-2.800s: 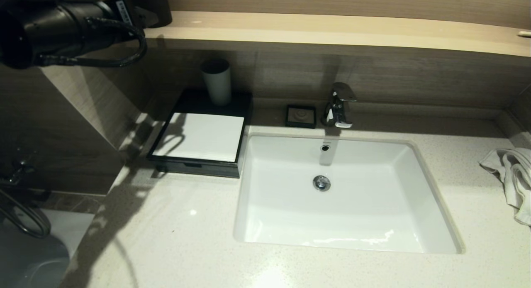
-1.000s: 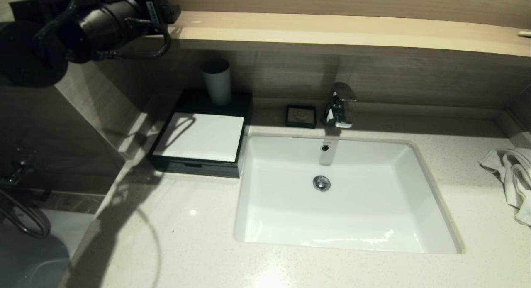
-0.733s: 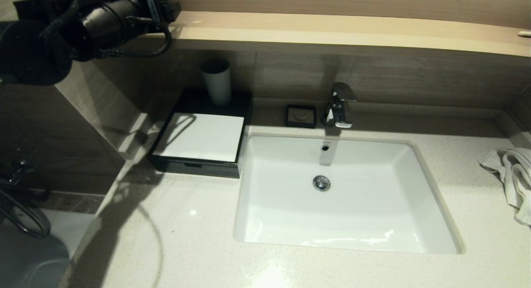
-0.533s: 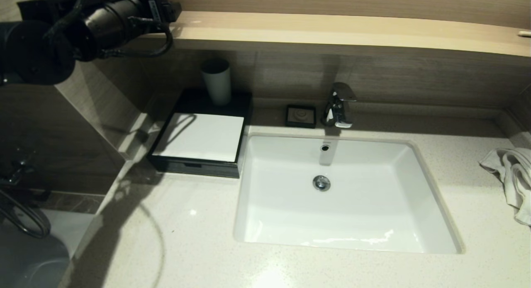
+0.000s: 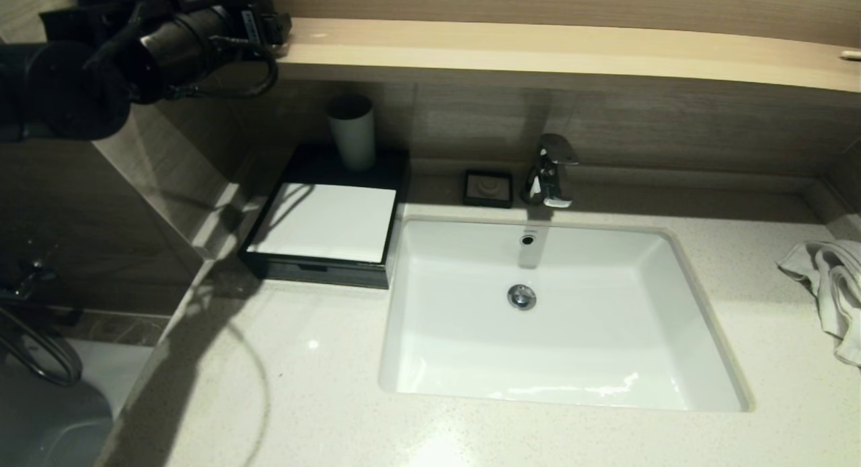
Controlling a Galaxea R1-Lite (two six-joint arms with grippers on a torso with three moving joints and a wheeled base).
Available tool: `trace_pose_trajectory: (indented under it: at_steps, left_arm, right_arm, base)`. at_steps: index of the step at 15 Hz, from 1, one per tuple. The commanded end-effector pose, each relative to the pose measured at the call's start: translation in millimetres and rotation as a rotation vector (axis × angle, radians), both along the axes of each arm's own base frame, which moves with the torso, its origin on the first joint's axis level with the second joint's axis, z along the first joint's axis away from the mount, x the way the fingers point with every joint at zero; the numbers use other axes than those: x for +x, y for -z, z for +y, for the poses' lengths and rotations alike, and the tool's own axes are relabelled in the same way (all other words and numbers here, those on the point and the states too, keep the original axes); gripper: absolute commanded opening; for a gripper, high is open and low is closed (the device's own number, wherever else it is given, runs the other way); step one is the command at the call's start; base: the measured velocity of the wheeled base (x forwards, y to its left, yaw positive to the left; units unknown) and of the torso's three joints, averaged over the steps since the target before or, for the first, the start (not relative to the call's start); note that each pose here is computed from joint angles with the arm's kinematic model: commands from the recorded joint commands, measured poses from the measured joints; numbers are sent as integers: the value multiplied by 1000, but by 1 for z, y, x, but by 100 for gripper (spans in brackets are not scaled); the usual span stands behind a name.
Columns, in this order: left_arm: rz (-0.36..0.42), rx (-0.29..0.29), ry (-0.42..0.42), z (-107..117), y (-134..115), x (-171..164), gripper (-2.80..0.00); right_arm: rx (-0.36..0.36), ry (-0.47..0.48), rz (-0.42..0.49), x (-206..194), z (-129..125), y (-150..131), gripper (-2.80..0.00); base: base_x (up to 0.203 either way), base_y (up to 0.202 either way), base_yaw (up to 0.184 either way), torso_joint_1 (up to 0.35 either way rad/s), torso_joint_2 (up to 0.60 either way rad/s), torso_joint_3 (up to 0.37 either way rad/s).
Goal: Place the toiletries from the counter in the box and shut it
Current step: Pick up the cup
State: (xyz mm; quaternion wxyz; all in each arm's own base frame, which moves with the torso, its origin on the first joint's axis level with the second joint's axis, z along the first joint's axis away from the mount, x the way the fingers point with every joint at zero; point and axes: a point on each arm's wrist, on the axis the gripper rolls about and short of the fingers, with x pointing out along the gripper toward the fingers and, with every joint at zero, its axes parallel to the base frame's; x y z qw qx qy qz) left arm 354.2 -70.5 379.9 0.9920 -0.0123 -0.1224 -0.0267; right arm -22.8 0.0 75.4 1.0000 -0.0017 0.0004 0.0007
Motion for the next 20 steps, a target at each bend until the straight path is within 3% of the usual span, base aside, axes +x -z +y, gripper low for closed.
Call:
trace_pose_trajectory:
  at_steps: [1, 20]
  left_arm:
    - [1, 1, -1, 0, 2, 2, 0]
    - [-29, -4, -2, -1, -6, 4, 0]
  right_arm:
    - [0, 0, -1, 0, 0, 0, -280]
    - [0, 0, 1, 0, 0, 0, -280]
  base:
    - [0, 0, 0, 0, 0, 0]
    - [0, 0, 0, 0, 0, 0]
